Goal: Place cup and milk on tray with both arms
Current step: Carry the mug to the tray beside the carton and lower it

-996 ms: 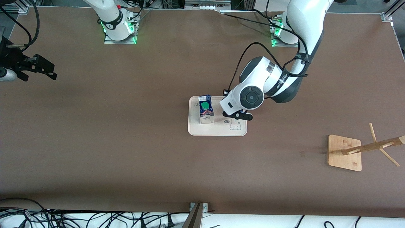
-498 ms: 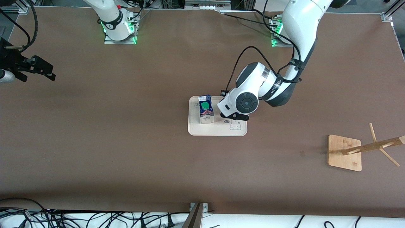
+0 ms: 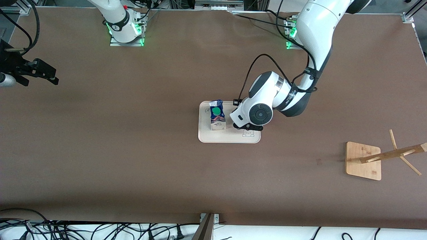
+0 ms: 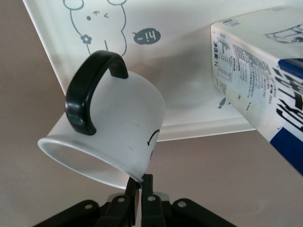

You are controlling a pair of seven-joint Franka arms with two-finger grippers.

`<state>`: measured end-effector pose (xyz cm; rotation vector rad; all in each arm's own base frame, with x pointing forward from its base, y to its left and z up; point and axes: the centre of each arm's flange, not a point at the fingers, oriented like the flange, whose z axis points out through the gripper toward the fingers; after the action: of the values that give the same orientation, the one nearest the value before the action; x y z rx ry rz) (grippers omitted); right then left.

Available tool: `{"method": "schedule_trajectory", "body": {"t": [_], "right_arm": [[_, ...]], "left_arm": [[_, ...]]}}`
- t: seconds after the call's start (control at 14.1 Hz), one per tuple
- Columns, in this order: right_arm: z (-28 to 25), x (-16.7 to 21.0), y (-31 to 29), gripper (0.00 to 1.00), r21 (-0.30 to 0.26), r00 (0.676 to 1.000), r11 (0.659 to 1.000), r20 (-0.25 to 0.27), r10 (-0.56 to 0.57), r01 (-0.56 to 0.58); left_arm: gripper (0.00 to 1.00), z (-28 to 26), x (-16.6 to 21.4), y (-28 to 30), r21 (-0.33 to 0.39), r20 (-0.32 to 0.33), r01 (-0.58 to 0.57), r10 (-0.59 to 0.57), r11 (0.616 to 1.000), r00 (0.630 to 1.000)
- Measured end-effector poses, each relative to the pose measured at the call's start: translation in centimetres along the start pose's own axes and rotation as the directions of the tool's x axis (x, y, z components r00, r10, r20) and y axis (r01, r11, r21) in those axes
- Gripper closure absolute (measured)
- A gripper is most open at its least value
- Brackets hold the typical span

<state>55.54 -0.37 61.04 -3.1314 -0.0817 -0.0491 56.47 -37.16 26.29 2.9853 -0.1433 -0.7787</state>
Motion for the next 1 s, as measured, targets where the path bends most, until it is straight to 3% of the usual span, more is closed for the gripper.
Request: {"method": "schedule_trajectory", "body": {"t": [0.71, 1.0], "right_arm": [[0.0, 0.0, 0.0, 0.00, 0.000, 1.000, 1.000, 0.001, 0.000, 0.000], [0.0, 0.0, 0.0, 0.00, 0.000, 1.000, 1.000, 0.001, 0.000, 0.000]], "left_arm": [[0.91, 1.4, 1.0, 1.8, -0.020, -0.059, -0.018, 0.017, 1.000, 0.998], [0.56, 1.7, 1.5, 1.7, -0.026, -0.071, -0.019, 0.017, 0.999, 0.997]]}}
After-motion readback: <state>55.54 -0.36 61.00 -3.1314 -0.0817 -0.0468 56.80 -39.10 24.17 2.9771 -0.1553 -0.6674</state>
